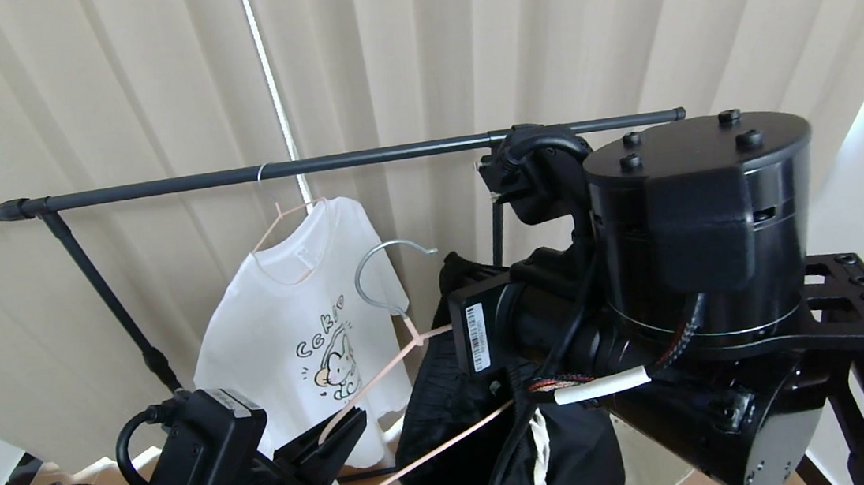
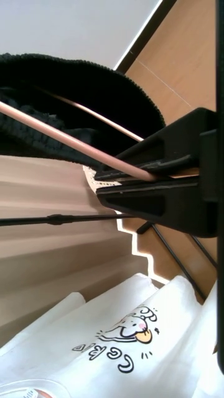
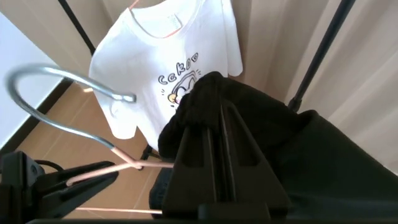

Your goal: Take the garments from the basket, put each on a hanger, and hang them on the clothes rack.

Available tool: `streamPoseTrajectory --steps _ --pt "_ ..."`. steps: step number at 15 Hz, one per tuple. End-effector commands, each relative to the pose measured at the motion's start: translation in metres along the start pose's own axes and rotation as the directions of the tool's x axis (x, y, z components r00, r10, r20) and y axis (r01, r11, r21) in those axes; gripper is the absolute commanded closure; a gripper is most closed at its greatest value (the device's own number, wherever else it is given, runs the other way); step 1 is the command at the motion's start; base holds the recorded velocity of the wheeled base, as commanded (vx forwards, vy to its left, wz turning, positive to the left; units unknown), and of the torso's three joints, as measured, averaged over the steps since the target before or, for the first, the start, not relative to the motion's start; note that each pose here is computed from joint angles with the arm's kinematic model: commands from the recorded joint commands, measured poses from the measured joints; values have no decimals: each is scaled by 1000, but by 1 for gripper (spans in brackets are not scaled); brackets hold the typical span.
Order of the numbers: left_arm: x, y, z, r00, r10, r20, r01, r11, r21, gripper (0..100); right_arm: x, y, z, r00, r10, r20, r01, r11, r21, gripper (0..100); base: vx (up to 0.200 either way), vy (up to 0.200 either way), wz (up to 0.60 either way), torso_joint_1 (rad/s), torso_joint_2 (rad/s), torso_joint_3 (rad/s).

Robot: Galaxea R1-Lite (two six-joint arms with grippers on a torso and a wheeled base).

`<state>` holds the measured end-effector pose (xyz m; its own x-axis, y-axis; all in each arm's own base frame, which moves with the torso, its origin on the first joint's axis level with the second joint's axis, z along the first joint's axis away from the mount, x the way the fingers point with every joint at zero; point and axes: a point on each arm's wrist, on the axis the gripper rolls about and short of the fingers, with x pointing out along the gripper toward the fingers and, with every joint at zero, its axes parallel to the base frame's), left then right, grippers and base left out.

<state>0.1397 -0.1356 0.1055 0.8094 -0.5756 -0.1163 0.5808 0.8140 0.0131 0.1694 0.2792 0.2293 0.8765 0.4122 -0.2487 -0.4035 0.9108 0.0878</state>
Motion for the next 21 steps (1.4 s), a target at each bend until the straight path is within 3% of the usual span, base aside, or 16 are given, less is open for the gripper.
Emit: streamPoseTrajectory --steps 1,3,4,8,16,21 --pt "0 0 1 1000 1 6 -1 1000 -2 100 4 2 -4 1000 -3 -11 3 1000 -8 100 0 0 0 0 0 0" --pt "0 0 0 1000 0 2 0 1000 -1 100 4 2 -4 1000 -3 -9 3 1000 -3 100 0 0 0 0 0 0" --pt "0 0 0 1000 -2 5 2 1000 -1 100 4 2 -4 1000 -3 -9 3 1000 -3 0 0 0 0 0 0 0" --pt "-1 0 0 1000 -2 3 2 1000 -1 100 9 -12 4 999 -47 6 47 999 9 0 0 0 0 0 0 0" --pt "-3 0 -3 1000 -5 -13 5 1000 4 100 11 -18 16 997 -65 45 63 997 51 0 0 0 0 0 0 0" --pt "-2 0 -2 1000 -3 -4 3 1000 0 100 11 -8 0 999 -43 -1 43 999 9 0 0 0 0 0 0 0"
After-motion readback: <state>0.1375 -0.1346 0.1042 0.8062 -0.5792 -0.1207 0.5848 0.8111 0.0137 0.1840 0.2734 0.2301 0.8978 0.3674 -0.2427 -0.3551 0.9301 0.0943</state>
